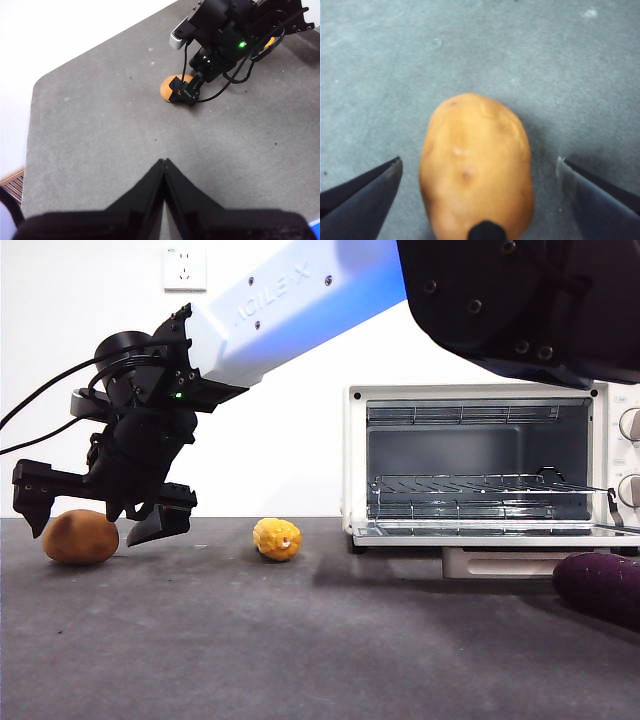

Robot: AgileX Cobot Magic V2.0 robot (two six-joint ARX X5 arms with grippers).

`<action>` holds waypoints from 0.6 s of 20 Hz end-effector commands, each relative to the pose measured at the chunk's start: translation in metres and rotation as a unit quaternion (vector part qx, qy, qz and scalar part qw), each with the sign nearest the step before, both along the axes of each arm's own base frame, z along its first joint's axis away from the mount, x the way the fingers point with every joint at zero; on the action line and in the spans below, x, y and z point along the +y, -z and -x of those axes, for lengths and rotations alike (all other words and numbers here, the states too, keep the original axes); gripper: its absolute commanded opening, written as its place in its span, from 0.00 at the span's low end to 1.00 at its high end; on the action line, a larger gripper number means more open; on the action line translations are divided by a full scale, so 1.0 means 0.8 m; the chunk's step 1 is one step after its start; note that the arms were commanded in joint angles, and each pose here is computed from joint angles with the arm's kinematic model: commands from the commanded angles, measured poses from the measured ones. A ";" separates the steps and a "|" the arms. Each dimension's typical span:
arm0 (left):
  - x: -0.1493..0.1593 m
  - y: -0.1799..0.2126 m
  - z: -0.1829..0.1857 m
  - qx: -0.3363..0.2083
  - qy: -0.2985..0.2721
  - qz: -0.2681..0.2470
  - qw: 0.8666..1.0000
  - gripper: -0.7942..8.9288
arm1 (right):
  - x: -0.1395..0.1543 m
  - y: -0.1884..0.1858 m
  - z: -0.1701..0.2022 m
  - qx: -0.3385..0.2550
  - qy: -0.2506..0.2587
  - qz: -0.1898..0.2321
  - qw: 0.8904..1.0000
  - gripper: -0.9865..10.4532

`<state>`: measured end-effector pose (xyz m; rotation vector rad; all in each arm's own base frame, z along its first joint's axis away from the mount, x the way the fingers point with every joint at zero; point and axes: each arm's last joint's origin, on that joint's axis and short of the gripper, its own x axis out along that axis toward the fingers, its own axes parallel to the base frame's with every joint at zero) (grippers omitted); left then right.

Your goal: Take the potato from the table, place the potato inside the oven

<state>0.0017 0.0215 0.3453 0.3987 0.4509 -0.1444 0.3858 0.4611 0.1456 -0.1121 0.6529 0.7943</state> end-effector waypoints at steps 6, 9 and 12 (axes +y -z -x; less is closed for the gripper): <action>0.001 0.001 0.001 -0.003 0.009 -0.013 1.000 0.07 | 0.003 0.020 0.007 0.030 0.007 0.014 0.999 0.12; 0.000 0.001 0.001 0.001 0.021 -0.014 1.000 0.07 | 0.005 0.019 0.009 0.029 0.002 0.010 1.000 0.08; -0.001 0.001 0.001 0.003 0.030 -0.014 0.999 0.07 | 0.004 0.010 0.010 0.039 0.008 0.003 0.999 0.08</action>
